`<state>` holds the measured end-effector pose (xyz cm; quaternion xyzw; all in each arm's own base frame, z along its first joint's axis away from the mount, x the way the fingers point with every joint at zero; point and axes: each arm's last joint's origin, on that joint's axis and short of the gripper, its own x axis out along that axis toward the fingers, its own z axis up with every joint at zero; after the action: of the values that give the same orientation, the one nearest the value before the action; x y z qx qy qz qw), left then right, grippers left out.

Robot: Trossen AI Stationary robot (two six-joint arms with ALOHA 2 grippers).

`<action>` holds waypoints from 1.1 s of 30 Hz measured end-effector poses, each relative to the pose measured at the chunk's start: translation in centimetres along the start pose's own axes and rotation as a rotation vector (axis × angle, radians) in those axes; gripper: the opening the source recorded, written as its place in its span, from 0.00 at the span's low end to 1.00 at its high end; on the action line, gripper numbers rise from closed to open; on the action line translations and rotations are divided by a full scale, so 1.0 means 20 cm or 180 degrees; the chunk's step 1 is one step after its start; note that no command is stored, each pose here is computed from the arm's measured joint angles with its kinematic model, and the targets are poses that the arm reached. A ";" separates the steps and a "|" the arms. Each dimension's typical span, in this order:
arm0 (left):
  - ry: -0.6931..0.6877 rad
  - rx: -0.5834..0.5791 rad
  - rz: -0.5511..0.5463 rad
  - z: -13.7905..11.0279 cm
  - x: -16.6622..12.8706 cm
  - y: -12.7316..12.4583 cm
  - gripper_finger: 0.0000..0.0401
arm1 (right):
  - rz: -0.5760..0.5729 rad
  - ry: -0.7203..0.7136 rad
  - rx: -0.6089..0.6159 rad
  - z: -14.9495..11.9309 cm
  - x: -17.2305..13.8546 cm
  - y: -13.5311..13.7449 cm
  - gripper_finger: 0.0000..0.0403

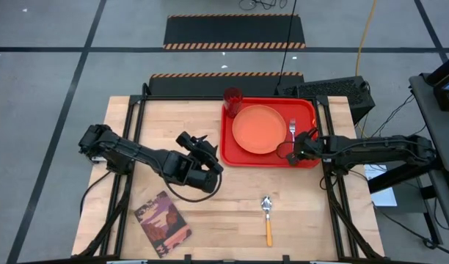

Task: Pick and place plate/cup/fork/spoon on tray
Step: Put the orange fork beside the orange plate on the red tray

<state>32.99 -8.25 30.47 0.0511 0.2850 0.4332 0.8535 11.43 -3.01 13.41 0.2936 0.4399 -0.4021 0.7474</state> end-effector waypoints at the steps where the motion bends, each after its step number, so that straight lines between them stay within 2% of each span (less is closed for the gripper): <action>1: 0.0000 0.0000 0.0000 0.00 0.00 0.00 0.61 | 0.0000 -0.0007 -0.0002 0.00 0.01 0.00 0.01; 13: 0.0002 0.0007 -0.0006 0.00 0.00 0.00 0.61 | 0.0198 -0.0241 0.0099 -0.05 0.09 -0.01 0.01; 28: 0.0003 0.0007 -0.0008 0.00 0.00 0.00 0.61 | -0.0064 -0.0494 0.0036 -0.04 0.10 -0.03 0.01; 33: 0.0004 0.0008 -0.0010 0.00 0.00 0.00 0.61 | -0.0018 -0.0603 0.0001 -0.02 0.10 -0.02 0.01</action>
<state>32.99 -8.28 30.47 0.0515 0.2861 0.4316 0.8539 11.48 -3.49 11.44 0.2531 0.3679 -0.4302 0.7845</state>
